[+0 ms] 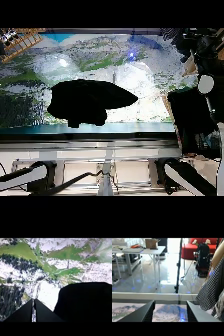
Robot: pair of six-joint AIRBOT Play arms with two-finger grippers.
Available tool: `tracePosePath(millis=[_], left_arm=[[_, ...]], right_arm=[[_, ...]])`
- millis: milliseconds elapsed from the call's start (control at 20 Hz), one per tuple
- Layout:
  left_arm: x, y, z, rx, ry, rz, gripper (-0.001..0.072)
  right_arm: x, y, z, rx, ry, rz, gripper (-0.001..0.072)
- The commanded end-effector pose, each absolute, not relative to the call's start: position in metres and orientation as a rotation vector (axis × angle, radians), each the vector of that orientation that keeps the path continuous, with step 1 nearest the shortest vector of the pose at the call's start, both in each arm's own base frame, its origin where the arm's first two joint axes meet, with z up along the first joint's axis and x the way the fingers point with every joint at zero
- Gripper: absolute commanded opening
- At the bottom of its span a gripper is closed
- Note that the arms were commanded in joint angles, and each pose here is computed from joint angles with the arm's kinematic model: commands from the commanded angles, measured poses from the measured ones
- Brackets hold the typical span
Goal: Fold the clothes and pants, and hang the long-sleeved shirts on hangers.
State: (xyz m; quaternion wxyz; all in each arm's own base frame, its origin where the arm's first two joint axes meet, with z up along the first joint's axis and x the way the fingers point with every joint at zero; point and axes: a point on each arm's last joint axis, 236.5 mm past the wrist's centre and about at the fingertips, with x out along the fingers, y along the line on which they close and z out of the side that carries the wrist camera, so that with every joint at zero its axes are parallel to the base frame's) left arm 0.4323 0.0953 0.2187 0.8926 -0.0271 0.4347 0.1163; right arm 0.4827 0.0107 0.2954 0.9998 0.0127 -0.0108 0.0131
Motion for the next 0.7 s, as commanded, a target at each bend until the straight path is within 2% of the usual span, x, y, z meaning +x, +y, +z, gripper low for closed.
tracePosePath(millis=[0, 50, 150, 200, 300, 400, 500, 550, 600, 650], left_arm=[[0.437, 0.094, 0.211, -0.065, 0.916, 0.232, 0.0397], [0.44, 0.09, 0.207, -0.075, 0.924, 0.217, 0.0686], [0.445, 0.08, 0.195, -0.107, 0.952, 0.18, 0.0695], [0.445, 0.076, 0.185, -0.125, 0.983, 0.166, 0.0695], [0.439, 0.064, 0.16, -0.159, 1.085, 0.123, 0.0694], [0.427, 0.039, 0.134, -0.165, 1.199, -0.009, 0.0693], [0.416, 0.017, 0.116, -0.185, 1.251, -0.113, 0.0693], [0.407, 0.007, 0.106, -0.2, 1.279, -0.16, 0.0693], [0.392, -0.005, 0.093, -0.217, 1.319, -0.213, 0.0693], [0.374, -0.018, 0.078, -0.222, 1.359, -0.273, 0.0693]], right_arm=[[0.483, 0.011, 0.297, 0.027, -0.028, 0.027, 0.0466], [0.483, 0.01, 0.302, 0.028, -0.055, 0.023, 0.0466], [0.482, 0.009, 0.314, 0.06, -0.103, 0.019, 0.0466], [0.481, 0.011, 0.313, 0.203, -0.092, 0.032, 0.0466], [0.476, 0.018, 0.304, 0.331, -0.031, 0.052, 0.044], [0.468, 0.03, 0.28, 0.383, 0.105, 0.08, 0.027], [0.453, 0.045, 0.254, 0.41, 0.255, 0.115, 0.0362], [0.442, 0.053, 0.232, 0.382, 0.366, 0.136, 0.0369], [0.426, 0.066, 0.2, 0.352, 0.52, 0.176, 0.042], [0.406, 0.083, 0.173, 0.307, 0.654, 0.252, 0.0431]])
